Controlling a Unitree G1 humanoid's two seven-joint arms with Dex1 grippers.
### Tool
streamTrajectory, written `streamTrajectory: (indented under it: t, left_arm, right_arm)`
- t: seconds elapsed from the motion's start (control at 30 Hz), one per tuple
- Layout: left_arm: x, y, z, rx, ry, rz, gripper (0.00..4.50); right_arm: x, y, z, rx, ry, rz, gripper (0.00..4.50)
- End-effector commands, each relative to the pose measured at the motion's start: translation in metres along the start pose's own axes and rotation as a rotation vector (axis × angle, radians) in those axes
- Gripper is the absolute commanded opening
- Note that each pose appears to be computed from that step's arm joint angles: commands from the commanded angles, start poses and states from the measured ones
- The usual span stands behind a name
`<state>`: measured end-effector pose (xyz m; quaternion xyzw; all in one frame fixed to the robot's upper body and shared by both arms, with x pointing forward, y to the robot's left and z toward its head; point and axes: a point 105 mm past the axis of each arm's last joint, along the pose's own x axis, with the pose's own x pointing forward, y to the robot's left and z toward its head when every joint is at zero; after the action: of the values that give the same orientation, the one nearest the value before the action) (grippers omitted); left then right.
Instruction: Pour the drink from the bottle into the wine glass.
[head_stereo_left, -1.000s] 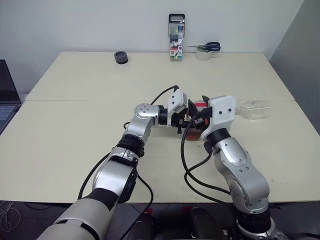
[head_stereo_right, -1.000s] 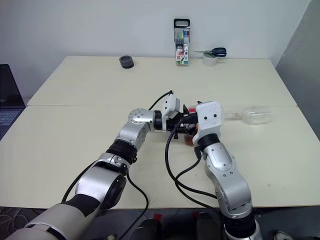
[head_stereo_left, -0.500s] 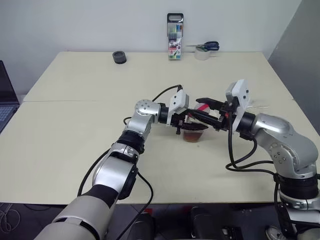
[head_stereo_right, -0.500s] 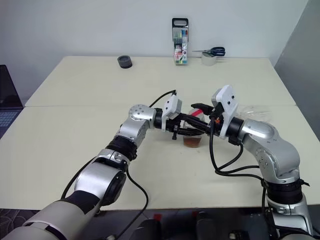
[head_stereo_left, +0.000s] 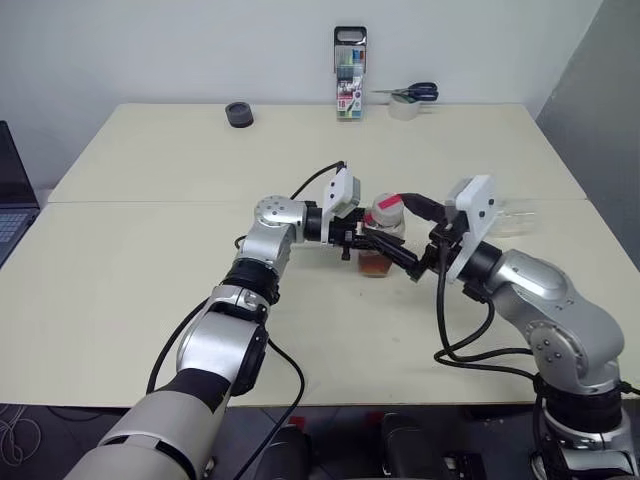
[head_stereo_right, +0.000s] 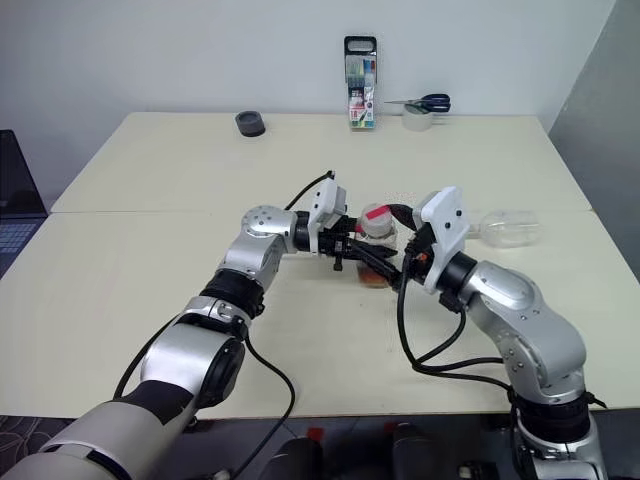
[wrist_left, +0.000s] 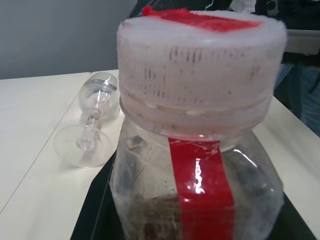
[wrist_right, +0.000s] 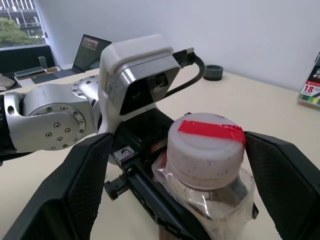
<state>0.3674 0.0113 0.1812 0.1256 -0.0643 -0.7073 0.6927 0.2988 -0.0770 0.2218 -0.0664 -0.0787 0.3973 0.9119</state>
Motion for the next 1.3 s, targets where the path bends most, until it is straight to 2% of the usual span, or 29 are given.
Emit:
streamTrajectory:
  t: [0.03, 0.3, 0.6, 0.87, 1.07, 1.3]
  left_arm:
    - [0.001, 0.002, 0.018, 0.051, -0.032, -0.02, 1.67]
    - [0.001, -0.001, 0.016, 0.049, -0.026, -0.03, 1.67]
    - [-0.001, -0.001, 0.014, 0.047, -0.02, -0.027, 1.67]
    - [-0.002, 0.0, 0.013, 0.045, -0.017, -0.022, 1.67]
    - [-0.003, 0.001, 0.015, 0.04, -0.023, -0.016, 1.67]
    - [-0.002, 0.002, 0.016, 0.037, -0.027, -0.016, 1.67]
  right_arm:
    - [0.003, -0.013, 0.013, -0.069, -0.051, -0.069, 4.35]
    - [0.002, -0.025, 0.012, -0.04, -0.075, -0.139, 4.35]
    - [-0.02, -0.035, 0.011, -0.05, -0.049, -0.195, 4.35]
    - [-0.028, -0.026, 0.01, -0.031, -0.03, -0.154, 4.35]
    - [-0.028, 0.0, 0.017, -0.017, -0.023, -0.016, 4.35]
    - [-0.013, -0.003, 0.025, -0.093, -0.039, -0.068, 4.35]
